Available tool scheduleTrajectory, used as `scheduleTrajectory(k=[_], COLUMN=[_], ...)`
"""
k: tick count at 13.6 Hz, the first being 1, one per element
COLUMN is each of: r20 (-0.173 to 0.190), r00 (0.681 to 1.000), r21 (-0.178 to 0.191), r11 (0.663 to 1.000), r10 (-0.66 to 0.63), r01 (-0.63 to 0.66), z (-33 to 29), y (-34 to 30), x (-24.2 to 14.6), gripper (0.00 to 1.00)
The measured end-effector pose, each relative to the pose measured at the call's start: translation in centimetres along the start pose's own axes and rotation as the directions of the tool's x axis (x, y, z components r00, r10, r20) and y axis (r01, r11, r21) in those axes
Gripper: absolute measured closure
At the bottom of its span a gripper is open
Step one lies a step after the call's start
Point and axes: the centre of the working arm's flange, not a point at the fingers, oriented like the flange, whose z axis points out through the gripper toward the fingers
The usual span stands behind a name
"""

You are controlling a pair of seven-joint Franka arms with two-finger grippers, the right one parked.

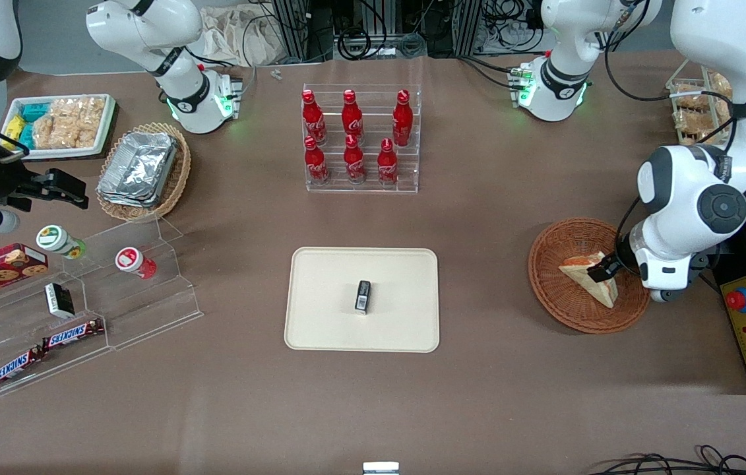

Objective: Place sandwich from basket to tray
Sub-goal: 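Lower the left gripper over the wrapped sandwich and close on it, then lift the sandwich out of the basket with the left gripper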

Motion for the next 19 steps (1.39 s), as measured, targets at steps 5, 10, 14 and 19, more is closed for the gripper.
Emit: scheduleTrajectory(k=[5, 10, 14, 19], r20=[0.004, 0.015, 0.024, 0.026], r00=[1.0, 0.999, 0.998, 0.998], r21=[0.001, 0.012, 0.025, 0.029], r11=[1.0, 0.999, 0.998, 0.998], r10=[-0.03, -0.043, -0.056, -0.056], r01=[0.03, 0.043, 0.055, 0.055], z=[1.6, 4.2, 5.3, 5.8], y=[0.0, 0.1, -0.4, -0.4], x=[-0.1, 0.0, 0.3, 0.4], gripper=[0.0, 0.0, 0.0, 0.13])
